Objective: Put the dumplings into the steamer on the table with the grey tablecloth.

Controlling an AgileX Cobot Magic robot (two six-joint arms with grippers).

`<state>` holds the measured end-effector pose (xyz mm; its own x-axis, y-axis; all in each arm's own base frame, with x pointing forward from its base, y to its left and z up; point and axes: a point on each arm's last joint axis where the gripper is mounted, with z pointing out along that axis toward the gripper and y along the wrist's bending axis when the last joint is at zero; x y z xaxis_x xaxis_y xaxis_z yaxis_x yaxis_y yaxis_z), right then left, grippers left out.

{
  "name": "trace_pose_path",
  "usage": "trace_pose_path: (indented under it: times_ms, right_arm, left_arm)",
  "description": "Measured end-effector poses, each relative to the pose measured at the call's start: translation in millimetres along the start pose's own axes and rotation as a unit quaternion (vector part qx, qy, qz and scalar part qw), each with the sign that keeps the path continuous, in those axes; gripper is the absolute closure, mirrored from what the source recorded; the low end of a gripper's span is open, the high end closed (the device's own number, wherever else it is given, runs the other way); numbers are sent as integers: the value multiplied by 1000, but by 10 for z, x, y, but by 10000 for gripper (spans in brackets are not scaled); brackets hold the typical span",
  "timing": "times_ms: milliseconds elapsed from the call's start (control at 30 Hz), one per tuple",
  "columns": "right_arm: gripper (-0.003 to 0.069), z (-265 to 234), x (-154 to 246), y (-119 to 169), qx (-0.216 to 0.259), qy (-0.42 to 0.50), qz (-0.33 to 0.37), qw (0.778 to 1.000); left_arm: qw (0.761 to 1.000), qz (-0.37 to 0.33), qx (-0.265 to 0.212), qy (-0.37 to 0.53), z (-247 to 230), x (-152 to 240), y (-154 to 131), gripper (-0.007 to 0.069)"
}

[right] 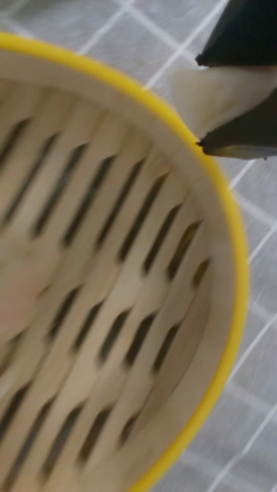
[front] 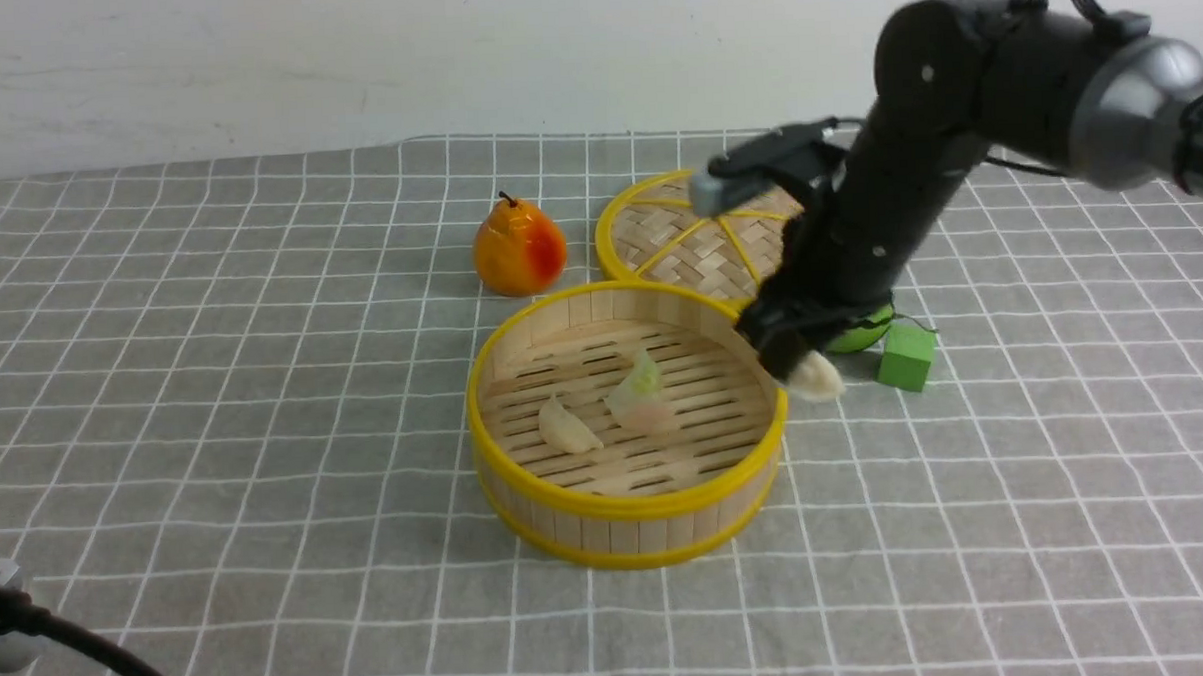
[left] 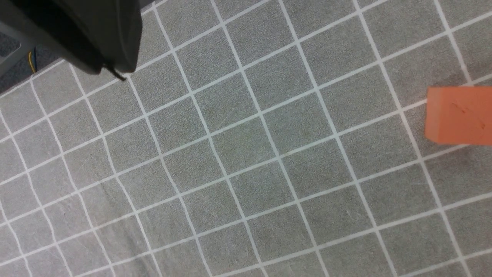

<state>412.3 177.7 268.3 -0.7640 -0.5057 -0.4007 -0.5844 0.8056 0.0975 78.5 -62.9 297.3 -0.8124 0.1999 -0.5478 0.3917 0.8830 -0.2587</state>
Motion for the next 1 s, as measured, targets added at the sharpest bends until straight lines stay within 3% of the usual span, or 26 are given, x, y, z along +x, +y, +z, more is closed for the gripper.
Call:
trace_pose_path:
  times_ms: [167,467,667,767,867,1000]
  right_arm:
    - [438,118,-215,86,-26,-88,25,995]
    - [434,772,-186,-28,-37,-75,73,994]
    - [326,868,-154,-35,-41,-62,86,994]
    - [307,743,-153,-1,-47,-54,82,994]
    - [323,522,-155,53,-54,-49,73,995]
    - [452,-104,-100,219,-75,-36,17,996]
  left_arm:
    - [1000,0,2,-9,0,-16,-3,587]
    - [999,5,8,-46,-8,-79,-14,580]
    - [995,39,25,-88,-91,-83,-42,576]
    - [992,46,35,-116,-184,-44,-51,571]
    - [986,52,44,-151,-274,12,-50,569]
    - [968,68,59,-234,-377,312,23,568]
